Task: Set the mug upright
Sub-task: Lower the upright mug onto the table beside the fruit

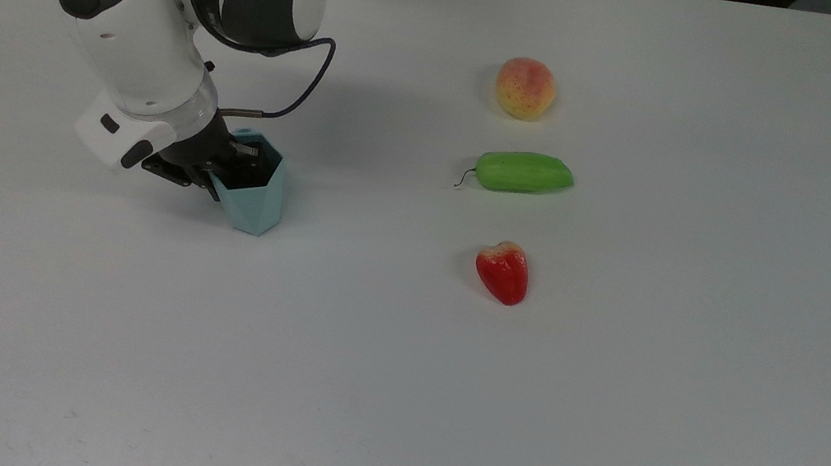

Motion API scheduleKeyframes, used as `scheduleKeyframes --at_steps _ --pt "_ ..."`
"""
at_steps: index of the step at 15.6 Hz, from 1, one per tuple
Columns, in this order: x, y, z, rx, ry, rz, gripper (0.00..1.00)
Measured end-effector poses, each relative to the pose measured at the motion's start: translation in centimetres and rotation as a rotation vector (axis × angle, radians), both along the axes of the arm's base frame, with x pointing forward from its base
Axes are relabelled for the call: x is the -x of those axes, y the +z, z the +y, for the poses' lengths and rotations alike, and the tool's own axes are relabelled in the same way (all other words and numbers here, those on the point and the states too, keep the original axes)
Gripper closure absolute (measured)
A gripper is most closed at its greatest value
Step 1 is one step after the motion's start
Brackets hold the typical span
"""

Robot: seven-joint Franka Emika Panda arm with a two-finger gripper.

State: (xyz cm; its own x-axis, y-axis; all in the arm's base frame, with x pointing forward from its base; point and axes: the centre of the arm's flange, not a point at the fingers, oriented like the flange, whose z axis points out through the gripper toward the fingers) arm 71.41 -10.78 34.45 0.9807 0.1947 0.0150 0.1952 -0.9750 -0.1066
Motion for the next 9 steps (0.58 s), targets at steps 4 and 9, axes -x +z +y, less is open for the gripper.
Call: scheduleKeyframes --at_steps 4,9 --pt "-0.1 0.1 0.4 0.023 0.019 0.002 0.52" --pt "-0.5 5.8 1.4 0.036 0.006 -0.084 0.01"
